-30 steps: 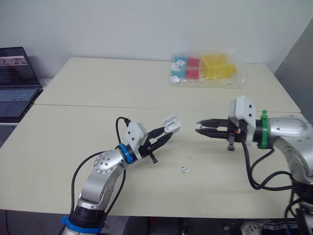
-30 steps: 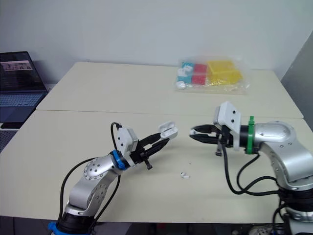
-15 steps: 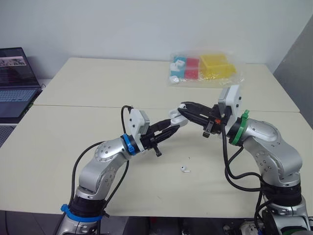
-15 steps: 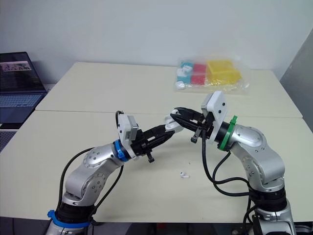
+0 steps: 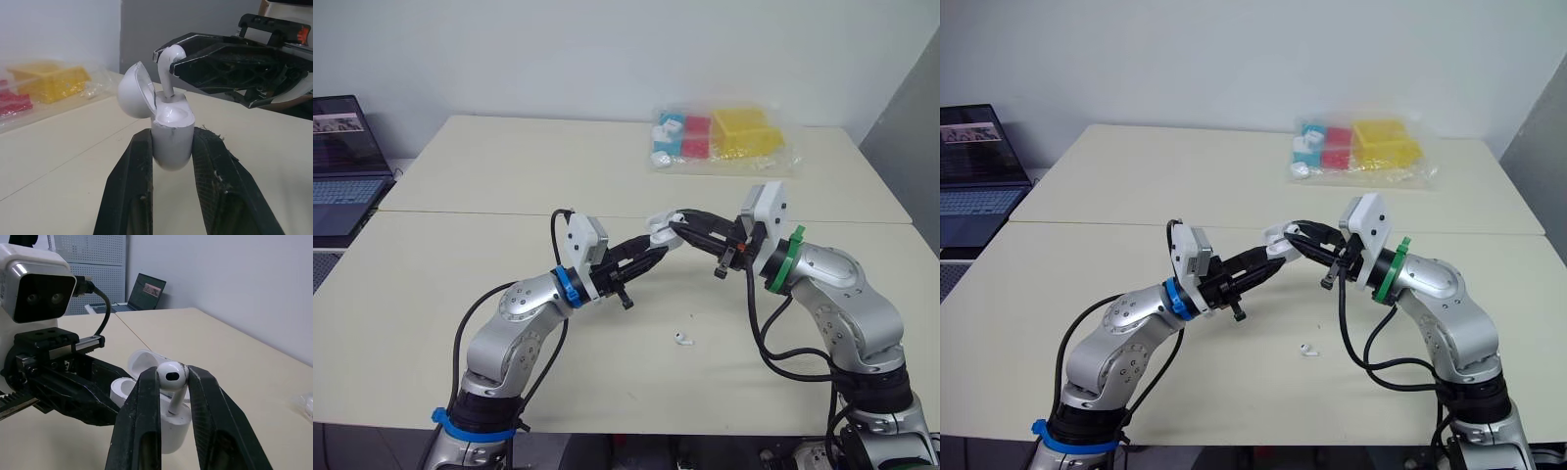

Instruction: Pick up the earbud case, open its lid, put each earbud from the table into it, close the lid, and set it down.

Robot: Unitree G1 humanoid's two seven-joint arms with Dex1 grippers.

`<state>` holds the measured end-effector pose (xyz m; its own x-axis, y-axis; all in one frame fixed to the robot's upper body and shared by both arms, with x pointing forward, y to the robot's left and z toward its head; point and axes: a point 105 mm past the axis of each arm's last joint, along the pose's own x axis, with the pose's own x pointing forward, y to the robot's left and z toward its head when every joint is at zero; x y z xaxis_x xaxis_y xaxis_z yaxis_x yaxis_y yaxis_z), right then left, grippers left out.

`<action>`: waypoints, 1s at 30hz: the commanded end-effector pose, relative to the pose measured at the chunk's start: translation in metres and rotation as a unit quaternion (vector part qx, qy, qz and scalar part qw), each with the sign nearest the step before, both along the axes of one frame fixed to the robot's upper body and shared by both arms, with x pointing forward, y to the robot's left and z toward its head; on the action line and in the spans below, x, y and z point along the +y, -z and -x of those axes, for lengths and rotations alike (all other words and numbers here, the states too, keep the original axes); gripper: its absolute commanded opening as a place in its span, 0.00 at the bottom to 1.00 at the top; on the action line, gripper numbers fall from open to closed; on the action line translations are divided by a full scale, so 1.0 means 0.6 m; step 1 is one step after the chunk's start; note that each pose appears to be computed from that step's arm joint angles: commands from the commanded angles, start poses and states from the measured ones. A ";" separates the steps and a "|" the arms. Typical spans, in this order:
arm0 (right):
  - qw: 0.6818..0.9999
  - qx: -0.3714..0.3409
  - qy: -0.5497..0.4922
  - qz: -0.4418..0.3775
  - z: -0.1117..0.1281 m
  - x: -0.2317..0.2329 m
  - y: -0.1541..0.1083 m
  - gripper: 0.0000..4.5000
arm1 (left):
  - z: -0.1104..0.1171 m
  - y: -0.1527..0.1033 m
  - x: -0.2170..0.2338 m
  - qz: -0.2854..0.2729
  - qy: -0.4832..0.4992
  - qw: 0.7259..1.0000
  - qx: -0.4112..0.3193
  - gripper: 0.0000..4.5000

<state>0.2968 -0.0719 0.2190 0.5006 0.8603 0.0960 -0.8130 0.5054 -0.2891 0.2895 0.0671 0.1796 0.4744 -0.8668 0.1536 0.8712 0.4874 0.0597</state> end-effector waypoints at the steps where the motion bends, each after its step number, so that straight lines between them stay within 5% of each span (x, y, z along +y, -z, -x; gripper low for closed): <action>1: 1.000 -0.011 -0.004 0.012 0.006 -0.002 0.002 0.10 | 0.009 -0.028 -0.003 0.007 0.010 0.999 -0.039 0.17; 10: 0.999 0.015 -0.022 0.027 0.013 -0.002 0.013 0.10 | 0.008 -0.027 -0.004 0.004 0.007 0.999 -0.047 0.17; 15: 0.999 0.026 -0.040 0.025 0.026 -0.005 0.001 0.46 | 0.006 -0.021 -0.003 -0.001 0.003 0.999 -0.049 0.17; 24: 0.997 0.034 -0.049 0.047 0.056 -0.045 -0.028 0.47 | -0.007 -0.013 0.011 -0.008 -0.025 0.998 -0.051 0.17; 30: 0.971 0.091 -0.043 0.215 0.086 -0.069 0.055 0.47 | -0.020 -0.001 0.036 -0.031 -0.056 0.996 -0.066 0.17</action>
<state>0.2546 -0.1211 0.1912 0.4378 0.8401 -0.3202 -0.8914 0.3592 -0.2763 0.3032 0.0853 0.1686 0.5509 -0.8244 0.1301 0.8114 0.5655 0.1476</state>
